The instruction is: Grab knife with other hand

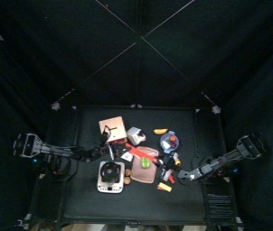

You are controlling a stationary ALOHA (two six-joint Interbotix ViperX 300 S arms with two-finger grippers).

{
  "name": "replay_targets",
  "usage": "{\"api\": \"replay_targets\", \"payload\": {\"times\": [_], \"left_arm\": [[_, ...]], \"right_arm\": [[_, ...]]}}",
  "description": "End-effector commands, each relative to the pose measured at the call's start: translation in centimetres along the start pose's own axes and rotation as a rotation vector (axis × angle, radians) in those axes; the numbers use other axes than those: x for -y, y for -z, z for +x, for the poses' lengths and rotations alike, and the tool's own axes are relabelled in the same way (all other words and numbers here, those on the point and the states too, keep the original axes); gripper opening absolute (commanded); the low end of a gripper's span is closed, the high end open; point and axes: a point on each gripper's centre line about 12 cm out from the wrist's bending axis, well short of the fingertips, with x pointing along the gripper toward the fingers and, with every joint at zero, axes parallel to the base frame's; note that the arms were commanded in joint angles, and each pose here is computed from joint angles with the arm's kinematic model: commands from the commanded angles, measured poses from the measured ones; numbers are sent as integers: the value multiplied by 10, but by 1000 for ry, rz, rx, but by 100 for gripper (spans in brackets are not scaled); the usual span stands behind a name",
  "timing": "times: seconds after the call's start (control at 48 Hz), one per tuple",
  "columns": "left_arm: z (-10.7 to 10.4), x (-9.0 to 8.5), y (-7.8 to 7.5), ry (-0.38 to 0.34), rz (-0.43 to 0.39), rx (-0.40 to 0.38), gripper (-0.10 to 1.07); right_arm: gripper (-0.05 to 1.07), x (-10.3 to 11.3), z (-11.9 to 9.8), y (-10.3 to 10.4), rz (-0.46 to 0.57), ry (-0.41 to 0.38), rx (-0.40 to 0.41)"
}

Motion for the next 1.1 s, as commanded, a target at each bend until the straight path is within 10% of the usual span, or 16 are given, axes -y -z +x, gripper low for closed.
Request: {"api": "replay_targets", "payload": {"times": [0.0,0.333,1.083], "left_arm": [[5,8,-7,51,-9,23,63],[0,1,-5,80,-54,6,28],[-2,-4,-3,90,-2,-13,28]], "right_arm": [[54,-1,-2,-10,17,-5,24],[54,0,-1,-9,23,-2,18],[75,16,2,-5,237,-109,-98]]}}
